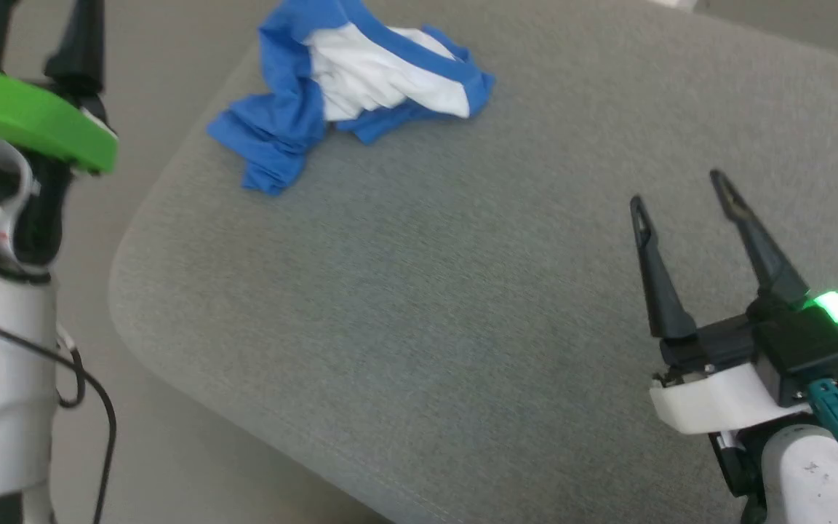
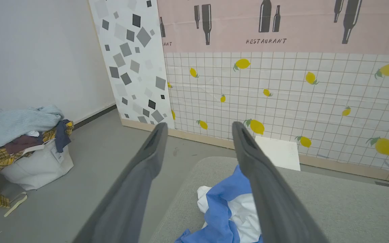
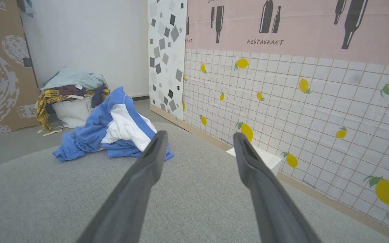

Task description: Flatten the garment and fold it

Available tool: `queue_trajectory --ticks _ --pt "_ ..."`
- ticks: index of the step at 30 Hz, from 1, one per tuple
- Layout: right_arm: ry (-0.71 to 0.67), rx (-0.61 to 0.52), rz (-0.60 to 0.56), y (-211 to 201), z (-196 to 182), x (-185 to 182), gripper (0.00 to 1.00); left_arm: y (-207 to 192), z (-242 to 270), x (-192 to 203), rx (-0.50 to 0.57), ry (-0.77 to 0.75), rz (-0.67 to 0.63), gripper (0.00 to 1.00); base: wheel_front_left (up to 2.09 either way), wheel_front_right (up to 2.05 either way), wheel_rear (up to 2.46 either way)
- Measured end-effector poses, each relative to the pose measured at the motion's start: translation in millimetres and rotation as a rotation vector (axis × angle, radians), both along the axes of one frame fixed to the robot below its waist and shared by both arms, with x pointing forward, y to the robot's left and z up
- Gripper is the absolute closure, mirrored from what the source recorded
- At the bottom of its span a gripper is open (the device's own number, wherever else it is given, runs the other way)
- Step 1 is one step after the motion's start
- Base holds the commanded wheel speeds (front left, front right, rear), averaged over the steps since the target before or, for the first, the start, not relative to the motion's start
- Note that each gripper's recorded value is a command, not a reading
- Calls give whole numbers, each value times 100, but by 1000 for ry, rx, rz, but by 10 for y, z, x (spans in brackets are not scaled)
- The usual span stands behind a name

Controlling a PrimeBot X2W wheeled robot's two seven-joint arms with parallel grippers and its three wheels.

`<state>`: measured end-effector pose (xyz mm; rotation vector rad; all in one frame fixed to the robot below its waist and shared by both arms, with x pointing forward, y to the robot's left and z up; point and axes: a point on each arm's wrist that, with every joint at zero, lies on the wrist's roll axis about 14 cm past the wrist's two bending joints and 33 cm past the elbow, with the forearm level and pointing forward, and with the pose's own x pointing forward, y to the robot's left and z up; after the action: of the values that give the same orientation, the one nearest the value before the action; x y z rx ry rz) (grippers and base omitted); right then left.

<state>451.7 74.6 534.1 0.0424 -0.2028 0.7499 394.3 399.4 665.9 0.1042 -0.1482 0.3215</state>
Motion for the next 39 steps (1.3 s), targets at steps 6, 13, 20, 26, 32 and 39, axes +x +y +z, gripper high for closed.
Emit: queue_trajectory --ticks 6,13,20,26,32,39 --pt "33 -6 -51 -155 -185 193 0 28 -545 507 2 220 -36 0 0 0 0" --pt "76 -26 -127 -413 -452 385 0 -77 -1245 900 -64 416 -101 0 0 0 0" --pt "141 -64 -196 -672 -809 501 0 -286 -2043 1074 -123 636 -177 0 0 0 0" --pt "182 -90 -233 -828 -1017 529 0 -425 -2653 1033 -188 831 -212 0 0 0 0" --pt "199 -112 -264 -955 -1112 538 0 -427 -2904 1065 -175 914 -221 7 0 0 0" --pt "181 -112 -274 -997 -1014 512 0 -379 -2789 1113 -133 883 -227 100 0 0 0"
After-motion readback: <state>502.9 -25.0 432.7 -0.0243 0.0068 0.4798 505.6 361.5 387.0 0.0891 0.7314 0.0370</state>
